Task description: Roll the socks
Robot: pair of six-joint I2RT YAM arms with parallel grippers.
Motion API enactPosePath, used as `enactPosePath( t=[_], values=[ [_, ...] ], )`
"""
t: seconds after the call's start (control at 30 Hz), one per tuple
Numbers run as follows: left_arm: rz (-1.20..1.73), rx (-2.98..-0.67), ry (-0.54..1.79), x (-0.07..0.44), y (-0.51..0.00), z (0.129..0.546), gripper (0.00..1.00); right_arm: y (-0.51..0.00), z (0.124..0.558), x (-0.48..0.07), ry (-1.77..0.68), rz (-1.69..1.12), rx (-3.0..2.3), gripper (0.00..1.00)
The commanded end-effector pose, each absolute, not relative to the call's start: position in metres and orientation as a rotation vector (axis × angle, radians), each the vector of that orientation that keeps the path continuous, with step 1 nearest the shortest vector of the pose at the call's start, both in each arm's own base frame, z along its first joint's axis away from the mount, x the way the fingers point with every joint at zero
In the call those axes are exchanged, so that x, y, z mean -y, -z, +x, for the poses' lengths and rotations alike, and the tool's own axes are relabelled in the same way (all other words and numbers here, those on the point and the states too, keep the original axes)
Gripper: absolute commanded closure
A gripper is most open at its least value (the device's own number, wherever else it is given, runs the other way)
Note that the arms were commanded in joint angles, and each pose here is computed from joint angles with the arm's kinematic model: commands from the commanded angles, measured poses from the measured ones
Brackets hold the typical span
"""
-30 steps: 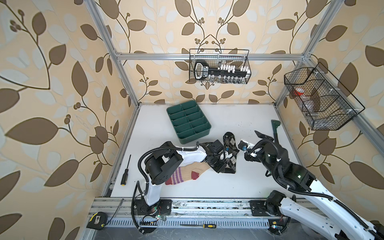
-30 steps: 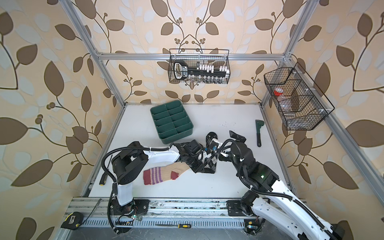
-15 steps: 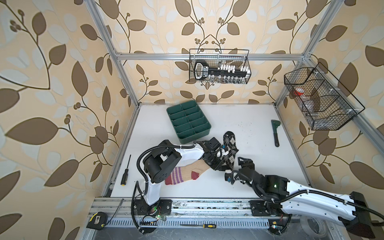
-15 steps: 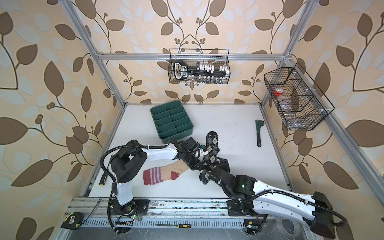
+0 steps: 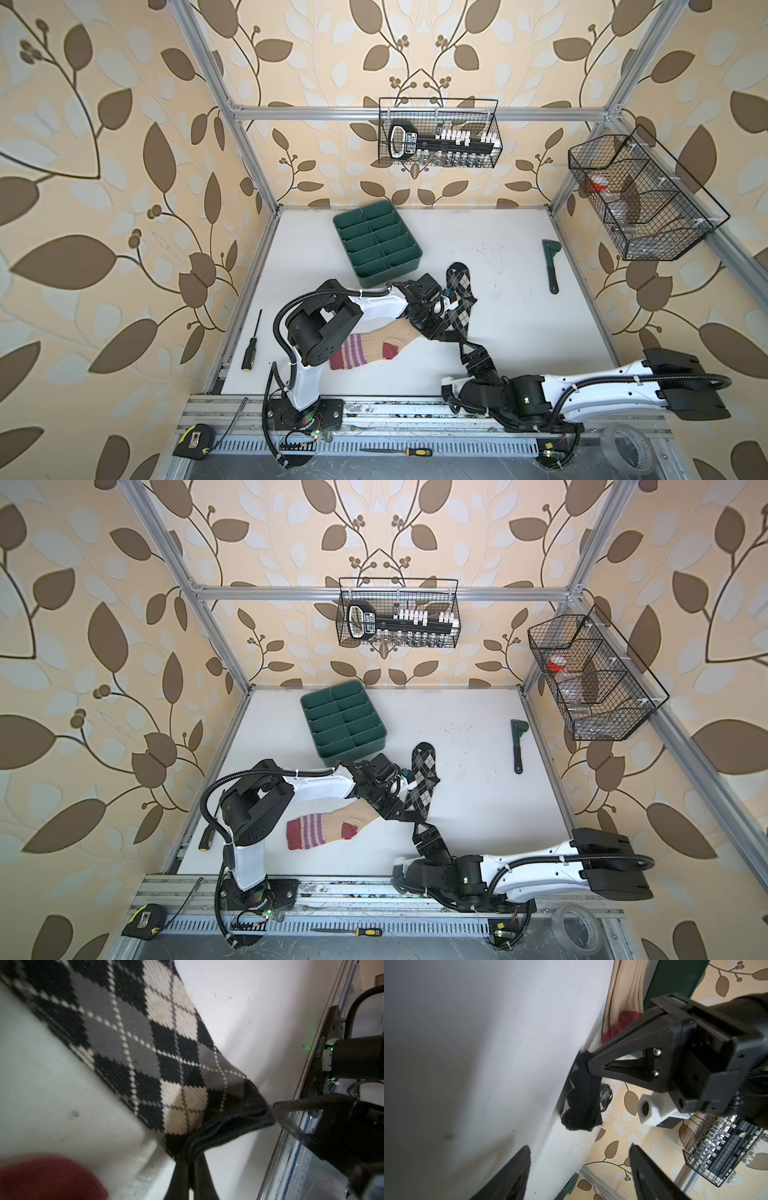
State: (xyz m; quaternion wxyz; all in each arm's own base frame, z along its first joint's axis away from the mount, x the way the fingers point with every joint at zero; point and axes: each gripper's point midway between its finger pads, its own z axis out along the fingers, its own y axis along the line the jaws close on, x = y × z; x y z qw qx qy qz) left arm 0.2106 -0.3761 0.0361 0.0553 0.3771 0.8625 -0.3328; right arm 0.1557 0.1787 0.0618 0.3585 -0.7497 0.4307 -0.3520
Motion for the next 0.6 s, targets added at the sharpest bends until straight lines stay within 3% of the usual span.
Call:
enactPosePath(
  t=[0.0, 0.1, 0.57],
  values=[
    [1.162, -2.586, 1.070, 0.379, -0.050, 0.205, 1.00, -0.052, 0.154, -0.191, 0.797, -1.935, -1.106, 0.27],
    [1.163, -2.591, 1.082, 0.380, -0.049, 0.204, 1.00, -0.037, 0.159, -0.177, 0.783, -1.993, -1.171, 0.33],
    [1.164, -2.592, 1.087, 0.379, -0.048, 0.203, 1.00, -0.020, 0.173, -0.185, 0.762, -2.010, -1.221, 0.29]
  ],
)
